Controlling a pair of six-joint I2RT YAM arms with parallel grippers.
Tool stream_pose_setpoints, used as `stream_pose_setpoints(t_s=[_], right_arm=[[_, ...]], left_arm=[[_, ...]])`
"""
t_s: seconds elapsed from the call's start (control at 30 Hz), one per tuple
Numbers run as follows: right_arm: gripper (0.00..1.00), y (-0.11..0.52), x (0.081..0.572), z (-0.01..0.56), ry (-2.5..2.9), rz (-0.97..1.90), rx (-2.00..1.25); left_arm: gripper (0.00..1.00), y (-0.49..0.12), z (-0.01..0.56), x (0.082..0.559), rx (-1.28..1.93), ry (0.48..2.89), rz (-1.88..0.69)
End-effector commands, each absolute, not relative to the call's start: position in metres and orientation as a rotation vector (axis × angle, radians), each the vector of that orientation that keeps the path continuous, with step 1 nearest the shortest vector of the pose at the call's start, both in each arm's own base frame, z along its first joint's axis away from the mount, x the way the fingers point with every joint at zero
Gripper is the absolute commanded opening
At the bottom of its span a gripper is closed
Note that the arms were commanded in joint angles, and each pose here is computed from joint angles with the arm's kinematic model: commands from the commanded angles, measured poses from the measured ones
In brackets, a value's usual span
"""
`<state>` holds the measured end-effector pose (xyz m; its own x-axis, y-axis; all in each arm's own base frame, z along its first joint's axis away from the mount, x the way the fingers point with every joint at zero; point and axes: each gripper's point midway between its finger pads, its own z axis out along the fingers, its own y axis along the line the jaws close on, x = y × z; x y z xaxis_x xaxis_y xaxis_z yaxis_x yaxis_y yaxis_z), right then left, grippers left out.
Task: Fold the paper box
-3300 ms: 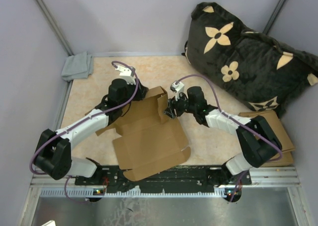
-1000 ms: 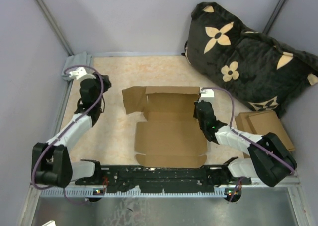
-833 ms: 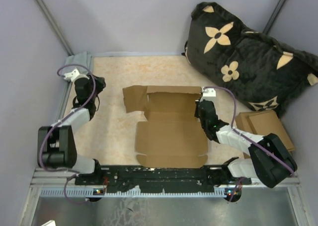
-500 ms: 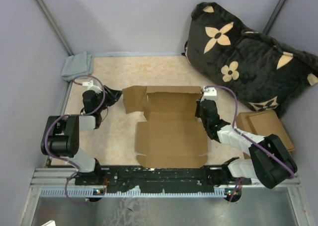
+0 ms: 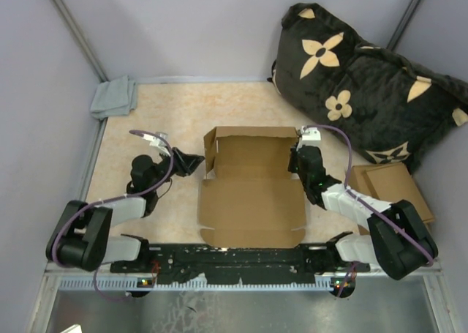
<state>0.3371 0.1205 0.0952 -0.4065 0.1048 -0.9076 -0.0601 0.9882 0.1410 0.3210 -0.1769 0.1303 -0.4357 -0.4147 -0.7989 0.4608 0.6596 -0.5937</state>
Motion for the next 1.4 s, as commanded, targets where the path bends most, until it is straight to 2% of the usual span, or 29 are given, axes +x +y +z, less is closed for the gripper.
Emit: stream_pose_setpoints(t_s=[0.0, 0.17, 1.37], right_arm=[[0.04, 0.135, 0.342, 0.12, 1.939, 0.276, 0.032], [0.04, 0.139, 0.341, 0.123, 1.932, 0.301, 0.024], [0.05, 0.149, 0.335, 0.12, 1.936, 0.381, 0.01]], left_arm=[[0.5, -0.187, 0.151, 0.3, 0.174, 1.678, -0.979], [0.51, -0.193, 0.148, 0.289, 0.222, 1.69, -0.935], [0.53, -0.221, 0.153, 0.321, 0.224, 1.787, -0.754]])
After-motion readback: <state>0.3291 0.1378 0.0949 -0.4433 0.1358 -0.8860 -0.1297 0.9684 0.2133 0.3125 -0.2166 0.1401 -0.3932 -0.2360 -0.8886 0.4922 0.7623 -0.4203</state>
